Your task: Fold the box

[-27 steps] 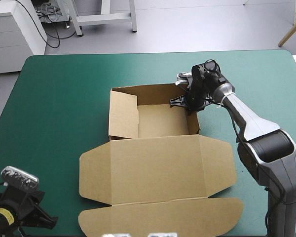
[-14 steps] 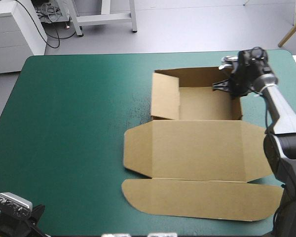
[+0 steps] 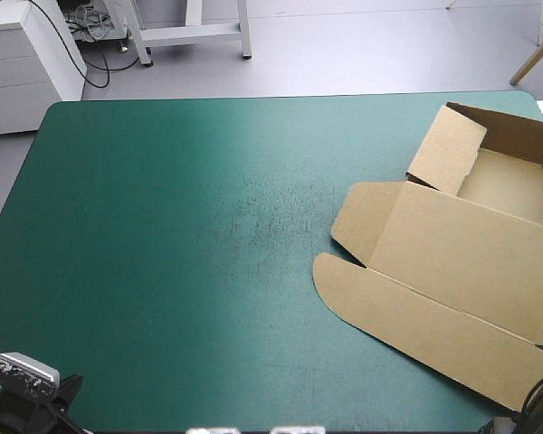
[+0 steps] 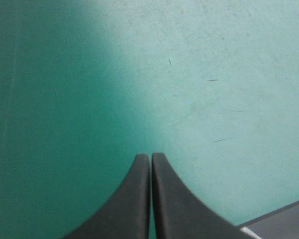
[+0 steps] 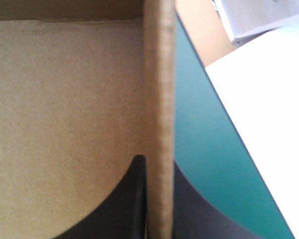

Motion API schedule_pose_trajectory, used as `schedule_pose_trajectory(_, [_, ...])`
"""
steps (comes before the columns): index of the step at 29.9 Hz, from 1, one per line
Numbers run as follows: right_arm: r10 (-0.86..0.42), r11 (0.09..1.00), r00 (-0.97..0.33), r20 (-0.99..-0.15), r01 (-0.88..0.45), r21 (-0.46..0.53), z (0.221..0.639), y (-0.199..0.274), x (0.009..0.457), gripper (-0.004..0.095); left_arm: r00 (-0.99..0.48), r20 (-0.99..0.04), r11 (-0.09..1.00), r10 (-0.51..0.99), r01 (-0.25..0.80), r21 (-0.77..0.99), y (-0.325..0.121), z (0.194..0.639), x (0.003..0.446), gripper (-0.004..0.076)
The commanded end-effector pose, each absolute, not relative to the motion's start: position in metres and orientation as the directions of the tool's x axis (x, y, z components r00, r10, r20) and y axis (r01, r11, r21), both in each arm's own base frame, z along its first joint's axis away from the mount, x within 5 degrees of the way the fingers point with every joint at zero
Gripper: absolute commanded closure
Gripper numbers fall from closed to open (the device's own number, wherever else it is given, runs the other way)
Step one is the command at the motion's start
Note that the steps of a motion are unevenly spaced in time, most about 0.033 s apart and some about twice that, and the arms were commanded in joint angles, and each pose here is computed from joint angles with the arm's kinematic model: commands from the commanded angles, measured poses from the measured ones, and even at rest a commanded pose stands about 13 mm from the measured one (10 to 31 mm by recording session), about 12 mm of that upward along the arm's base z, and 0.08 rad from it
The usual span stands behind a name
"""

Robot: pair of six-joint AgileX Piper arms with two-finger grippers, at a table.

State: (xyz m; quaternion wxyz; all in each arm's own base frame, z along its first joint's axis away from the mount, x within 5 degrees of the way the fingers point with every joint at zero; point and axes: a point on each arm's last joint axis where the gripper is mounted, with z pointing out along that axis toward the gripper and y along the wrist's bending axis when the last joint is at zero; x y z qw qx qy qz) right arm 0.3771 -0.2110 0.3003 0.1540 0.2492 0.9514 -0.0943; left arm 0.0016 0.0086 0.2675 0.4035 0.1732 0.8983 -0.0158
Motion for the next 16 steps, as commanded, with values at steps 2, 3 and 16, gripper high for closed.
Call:
schedule_pose_trajectory(2, [0.449, 0.83, -0.78, -0.436, 0.545, -0.119, 0.337, -0.226, 0.355, 0.0706, -0.638, -0.708, 0.939, 0.304, 0.324, 0.112, 0.01, 0.271, 0.0, 0.0734])
schedule_pose_trajectory(3, [0.447, 0.836, -0.785, -0.428, 0.537, -0.112, 0.335, -0.226, 0.354, 0.0632, -0.638, -0.708, 0.939, 0.304, 0.324, 0.112, 0.01, 0.271, 0.0, 0.0734])
schedule_pose_trajectory(16, [0.425, 0.84, -0.753, -0.503, 0.535, -0.091, 0.371, -0.215, 0.334, 0.0436, -0.638, -0.708, 0.939, 0.304, 0.324, 0.112, 0.01, 0.271, 0.0, 0.0734])
